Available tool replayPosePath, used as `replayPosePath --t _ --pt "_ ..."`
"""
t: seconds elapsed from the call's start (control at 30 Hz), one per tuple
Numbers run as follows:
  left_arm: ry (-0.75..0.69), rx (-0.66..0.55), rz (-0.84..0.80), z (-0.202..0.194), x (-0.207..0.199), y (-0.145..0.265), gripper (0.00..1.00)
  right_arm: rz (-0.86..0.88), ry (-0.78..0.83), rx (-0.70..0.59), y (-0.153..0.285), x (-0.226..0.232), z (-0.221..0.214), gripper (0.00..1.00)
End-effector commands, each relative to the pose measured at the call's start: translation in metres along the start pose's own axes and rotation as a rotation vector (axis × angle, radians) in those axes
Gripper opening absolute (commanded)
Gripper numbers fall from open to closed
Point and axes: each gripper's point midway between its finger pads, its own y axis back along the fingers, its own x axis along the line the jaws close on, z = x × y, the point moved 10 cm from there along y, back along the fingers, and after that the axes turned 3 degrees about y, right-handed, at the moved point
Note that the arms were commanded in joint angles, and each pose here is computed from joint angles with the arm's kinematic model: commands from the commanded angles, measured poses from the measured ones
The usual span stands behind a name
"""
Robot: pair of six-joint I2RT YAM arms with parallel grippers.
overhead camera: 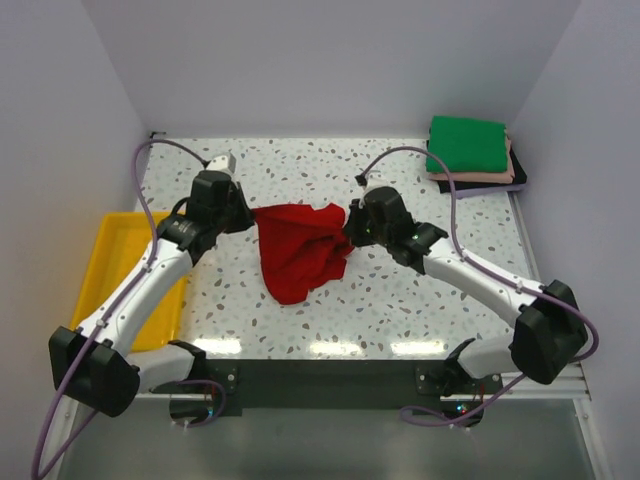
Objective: Fold and stack the t-shirts
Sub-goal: Flatten the tshirt out
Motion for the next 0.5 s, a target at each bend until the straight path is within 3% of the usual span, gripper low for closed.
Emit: replayPosePath --t 0.0,0.23,0.47 --pt "-0.041 -0.110 0.042 0.028 -0.001 0.020 0.00 -0.095 0.031 -0.062 0.022 -0.009 0.023 0.00" --pt "-0.038 -0.218 0.004 0.058 -0.011 0.049 0.00 -0.092 0.057 -0.146 0.055 -0.010 0.059 0.00" --pt "-0.050 -0.404 -0.186 0.110 -0.044 0.110 0.00 -0.068 0.109 -0.244 0.097 0.001 0.099 0.00"
